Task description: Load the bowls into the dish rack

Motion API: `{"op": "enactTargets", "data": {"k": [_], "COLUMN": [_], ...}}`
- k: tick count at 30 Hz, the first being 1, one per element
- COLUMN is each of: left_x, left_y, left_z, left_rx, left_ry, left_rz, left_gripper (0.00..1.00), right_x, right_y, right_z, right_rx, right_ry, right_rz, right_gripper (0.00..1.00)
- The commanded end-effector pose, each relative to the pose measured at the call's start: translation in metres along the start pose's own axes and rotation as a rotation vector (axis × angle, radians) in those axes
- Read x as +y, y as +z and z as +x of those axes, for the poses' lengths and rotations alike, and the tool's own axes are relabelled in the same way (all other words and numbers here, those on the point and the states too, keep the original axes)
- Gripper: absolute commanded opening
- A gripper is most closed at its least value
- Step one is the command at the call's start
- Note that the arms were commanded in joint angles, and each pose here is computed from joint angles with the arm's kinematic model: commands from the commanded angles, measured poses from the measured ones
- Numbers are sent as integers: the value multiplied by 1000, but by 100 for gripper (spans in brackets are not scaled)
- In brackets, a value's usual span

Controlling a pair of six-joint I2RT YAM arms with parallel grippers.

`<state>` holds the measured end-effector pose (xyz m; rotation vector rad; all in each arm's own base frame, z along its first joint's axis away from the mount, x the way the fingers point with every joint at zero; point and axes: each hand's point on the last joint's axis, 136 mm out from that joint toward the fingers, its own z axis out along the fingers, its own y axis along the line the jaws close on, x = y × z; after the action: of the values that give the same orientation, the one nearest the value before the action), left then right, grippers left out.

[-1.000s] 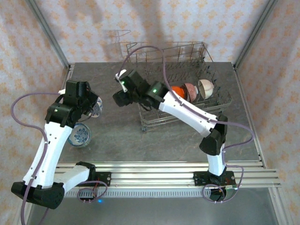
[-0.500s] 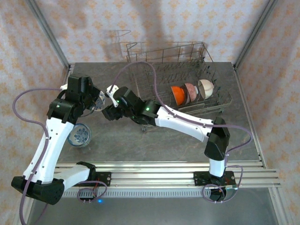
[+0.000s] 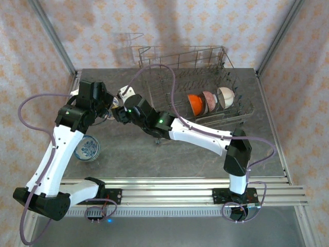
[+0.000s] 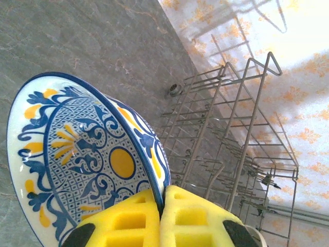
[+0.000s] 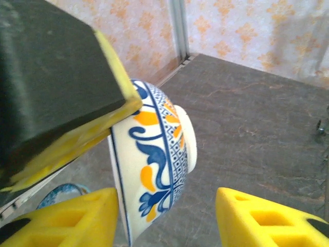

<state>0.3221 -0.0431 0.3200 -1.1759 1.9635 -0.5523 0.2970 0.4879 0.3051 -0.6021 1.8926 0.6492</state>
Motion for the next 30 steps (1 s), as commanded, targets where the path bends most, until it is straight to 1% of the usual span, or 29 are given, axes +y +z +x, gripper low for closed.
{"op": "enactTargets", "data": {"k": [1,6,10,17,20,24,26,28,30], "left_x": [-29,-33,-36,-35,-33,-33,-32,-32,-34], "left_y": [-14,-12,-9,-4,-1,0,1,1,1], "left_z": [-18,-17,-15,-11,-8,-6,-5,-5,-5], "left_rx": [-76,-77,-64,-52,-44,-38,-39,-43,-42], "left_ry": [-38,-35,-36,-40,-40,-39,-40,-40,-35], "left_rz": [98,100,105,105,101,118,126,132,144], "left_gripper": [0,0,0,0,0,0,0,0,1], "right_x": [-5,-2,-11,-27,-34,-46,-50,-52,-55], "right_y": [13,20,23,25,25,21,17,13,9], "right_z": [1,5,4,-5,-8,-12,-16,-21,-25], "right_rx": [-28,-25,-44,-101,-104,-118,-130,-141,-153], "right_ry": [18,12,26,60,59,70,74,82,89], "right_rz": [69,69,125,237,288,369,393,408,421], "right_gripper": [50,49,46,32,24,9,6,0,0]}}
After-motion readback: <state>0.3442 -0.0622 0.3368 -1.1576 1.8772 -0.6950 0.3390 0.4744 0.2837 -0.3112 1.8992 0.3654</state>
